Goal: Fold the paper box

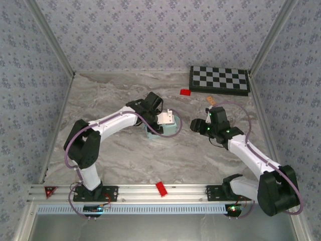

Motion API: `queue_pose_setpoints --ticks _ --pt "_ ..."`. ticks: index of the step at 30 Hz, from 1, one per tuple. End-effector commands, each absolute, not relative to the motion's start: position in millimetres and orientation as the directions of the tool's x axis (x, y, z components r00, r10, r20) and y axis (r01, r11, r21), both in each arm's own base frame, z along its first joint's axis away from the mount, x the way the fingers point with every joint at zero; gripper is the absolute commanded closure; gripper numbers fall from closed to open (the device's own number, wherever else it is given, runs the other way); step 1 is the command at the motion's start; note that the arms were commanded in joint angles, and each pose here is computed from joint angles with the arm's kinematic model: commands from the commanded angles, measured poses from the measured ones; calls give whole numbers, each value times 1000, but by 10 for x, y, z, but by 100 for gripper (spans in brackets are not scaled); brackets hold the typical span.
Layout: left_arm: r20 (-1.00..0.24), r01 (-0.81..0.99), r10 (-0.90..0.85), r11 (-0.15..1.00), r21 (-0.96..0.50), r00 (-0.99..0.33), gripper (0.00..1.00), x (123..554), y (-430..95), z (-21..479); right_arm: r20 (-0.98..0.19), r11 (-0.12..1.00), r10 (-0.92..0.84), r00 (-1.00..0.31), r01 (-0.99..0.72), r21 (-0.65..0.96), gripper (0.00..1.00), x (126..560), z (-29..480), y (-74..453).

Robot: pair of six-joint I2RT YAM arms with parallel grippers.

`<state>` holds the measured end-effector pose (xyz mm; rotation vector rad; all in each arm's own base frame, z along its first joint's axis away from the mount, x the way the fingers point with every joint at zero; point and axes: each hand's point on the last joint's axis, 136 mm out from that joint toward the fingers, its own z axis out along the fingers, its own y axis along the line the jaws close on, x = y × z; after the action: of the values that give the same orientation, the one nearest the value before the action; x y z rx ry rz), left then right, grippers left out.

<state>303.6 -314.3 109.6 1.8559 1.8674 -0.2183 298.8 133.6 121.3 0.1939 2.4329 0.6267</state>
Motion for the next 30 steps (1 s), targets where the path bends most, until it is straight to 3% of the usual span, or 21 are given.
queue_pose_setpoints --ticks 1,5,17,30 --pt "-445 966 877 -70 249 179 44 3019 -3187 1060 -521 881 282 -805 3 473 41 2937 1184 1285" --pt "-444 957 863 -132 260 240 43 3054 -3202 1052 -521 883 282 -806 6 469 41 2920 1181 1268" --pt "-448 942 854 -127 312 264 38 3238 -3244 1175 -521 883 289 -803 12 470 41 2901 1175 1233" --pt "-476 935 848 -59 350 232 10 3258 -3288 1514 -547 893 258 -796 -20 451 38 2934 1244 1219"
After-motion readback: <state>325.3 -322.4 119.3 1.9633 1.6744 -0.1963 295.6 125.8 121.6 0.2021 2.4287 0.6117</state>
